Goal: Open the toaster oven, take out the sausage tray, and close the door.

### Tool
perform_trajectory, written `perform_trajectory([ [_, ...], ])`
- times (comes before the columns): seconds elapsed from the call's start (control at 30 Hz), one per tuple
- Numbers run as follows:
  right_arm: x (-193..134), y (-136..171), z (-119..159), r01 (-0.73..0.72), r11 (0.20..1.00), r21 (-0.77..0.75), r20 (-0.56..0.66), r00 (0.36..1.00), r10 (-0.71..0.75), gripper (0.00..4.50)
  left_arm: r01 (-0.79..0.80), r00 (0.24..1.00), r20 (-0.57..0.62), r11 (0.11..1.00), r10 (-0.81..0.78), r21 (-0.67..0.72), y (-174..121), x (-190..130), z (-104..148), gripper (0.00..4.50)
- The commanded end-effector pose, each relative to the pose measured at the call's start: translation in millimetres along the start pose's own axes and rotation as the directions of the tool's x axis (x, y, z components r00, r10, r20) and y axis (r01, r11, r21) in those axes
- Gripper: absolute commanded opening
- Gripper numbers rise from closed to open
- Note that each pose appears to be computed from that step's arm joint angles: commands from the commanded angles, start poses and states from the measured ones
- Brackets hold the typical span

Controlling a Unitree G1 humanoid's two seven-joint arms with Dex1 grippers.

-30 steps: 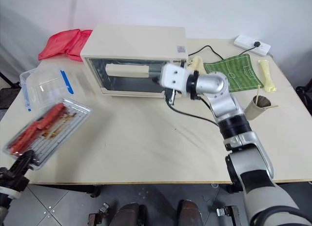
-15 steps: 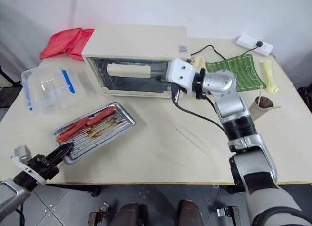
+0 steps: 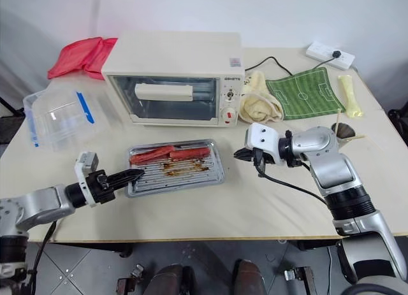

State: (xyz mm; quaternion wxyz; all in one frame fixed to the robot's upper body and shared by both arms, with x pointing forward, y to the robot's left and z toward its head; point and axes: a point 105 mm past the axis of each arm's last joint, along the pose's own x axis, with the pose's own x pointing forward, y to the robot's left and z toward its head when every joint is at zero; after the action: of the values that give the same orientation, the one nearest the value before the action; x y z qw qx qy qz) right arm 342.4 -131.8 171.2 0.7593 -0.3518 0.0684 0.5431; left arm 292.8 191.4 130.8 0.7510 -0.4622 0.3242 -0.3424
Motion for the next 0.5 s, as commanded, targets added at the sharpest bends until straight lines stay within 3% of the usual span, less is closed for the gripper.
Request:
perform_trajectory([
  [0.03, -18.6, -0.8, -1.1, 0.042, 0.999, -0.007, -0.019, 0.999, -0.042, 1.56, 0.041, 0.995, -0.095, 0.999, -0.039, 0.021, -5.4, 14.8, -3.9, 0.0],
  [0.33, -54.2, -7.1, -11.9, 0.17, 0.984, 0.056, -0.075, 0.983, -0.165, 4.47, 0.042, 0.983, -0.181, 0.999, -0.04, 0.008, 4.3, 41.4, 0.3, 0.0],
  [0.5, -65.3, -20.7, -10.6, 0.293, 0.955, 0.042, -0.074, 0.954, -0.29, 4.47, 0.005, 0.982, -0.188, 1.0, -0.002, 0.014, 15.4, 50.4, 3.6, 0.0],
])
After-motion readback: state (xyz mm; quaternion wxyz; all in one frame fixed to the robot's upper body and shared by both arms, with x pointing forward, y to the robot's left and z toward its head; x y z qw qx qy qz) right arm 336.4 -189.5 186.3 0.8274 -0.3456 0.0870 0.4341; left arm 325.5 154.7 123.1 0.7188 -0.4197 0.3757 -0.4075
